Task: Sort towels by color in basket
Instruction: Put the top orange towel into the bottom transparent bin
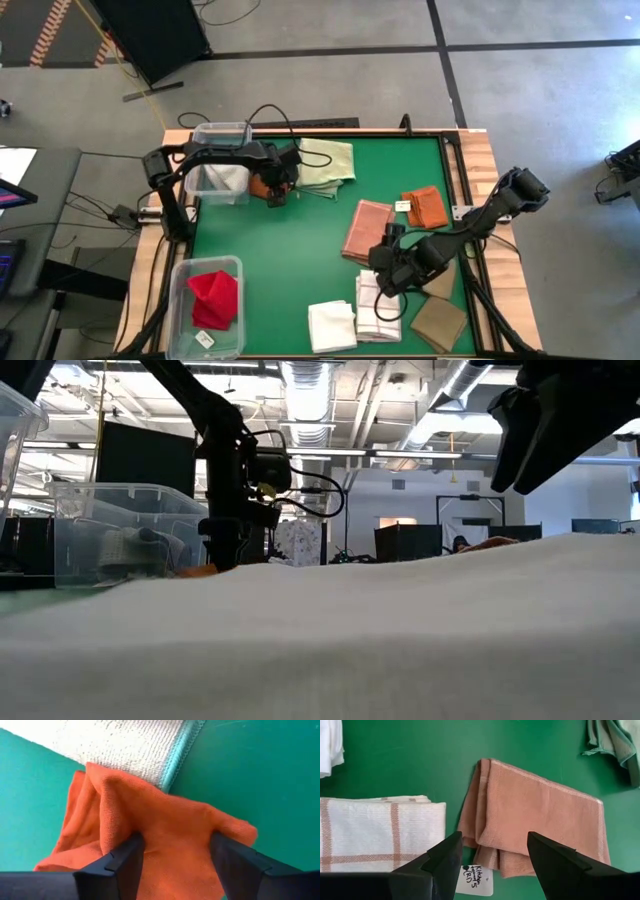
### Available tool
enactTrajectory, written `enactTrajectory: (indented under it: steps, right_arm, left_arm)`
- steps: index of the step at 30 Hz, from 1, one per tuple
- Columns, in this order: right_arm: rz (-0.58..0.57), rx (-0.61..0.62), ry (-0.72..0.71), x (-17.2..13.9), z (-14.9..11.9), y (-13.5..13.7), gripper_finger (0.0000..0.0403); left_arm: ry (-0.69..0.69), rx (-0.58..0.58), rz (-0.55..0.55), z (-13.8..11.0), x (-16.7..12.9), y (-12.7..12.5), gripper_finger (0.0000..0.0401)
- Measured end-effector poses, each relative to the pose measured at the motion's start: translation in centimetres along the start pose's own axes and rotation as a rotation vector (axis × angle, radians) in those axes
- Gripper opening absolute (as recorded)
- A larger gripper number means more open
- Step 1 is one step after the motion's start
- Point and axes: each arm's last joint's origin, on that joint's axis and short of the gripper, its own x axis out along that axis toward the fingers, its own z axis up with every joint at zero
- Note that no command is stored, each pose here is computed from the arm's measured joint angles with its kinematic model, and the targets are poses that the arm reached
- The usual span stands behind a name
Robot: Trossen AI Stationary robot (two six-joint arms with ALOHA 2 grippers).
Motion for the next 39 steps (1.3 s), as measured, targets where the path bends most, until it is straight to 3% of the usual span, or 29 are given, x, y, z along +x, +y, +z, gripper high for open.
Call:
enactTrajectory:
  steps: [5,11,13,24,39]
  right_arm:
    - [0.007,0.003,-0.009,0.0,0.1,0.1,0.0260]
    - [0.016,-0.002,-0.016,-0.1,0.0,0.3,0.0260]
    - [0.017,-0.001,-0.018,-0.1,0.1,0.3,0.0260]
    - [0.016,-0.004,-0.017,-0.1,0.1,0.3,0.0260]
    - [0.016,-0.020,-0.016,-0.1,0.0,0.3,0.0260]
  left_arm:
    - [0.028,0.032,-0.019,0.2,1.3,-0.3,0.0153]
    - [0.041,0.070,-0.022,0.2,0.9,-0.6,0.0035]
    - [0.058,0.077,-0.029,0.3,0.6,-0.8,0.0015]
    - [0.135,0.183,-0.028,2.3,-2.6,-3.5,0.0005]
    - [0.283,0.330,0.061,3.7,-11.9,-11.8,0.0005]
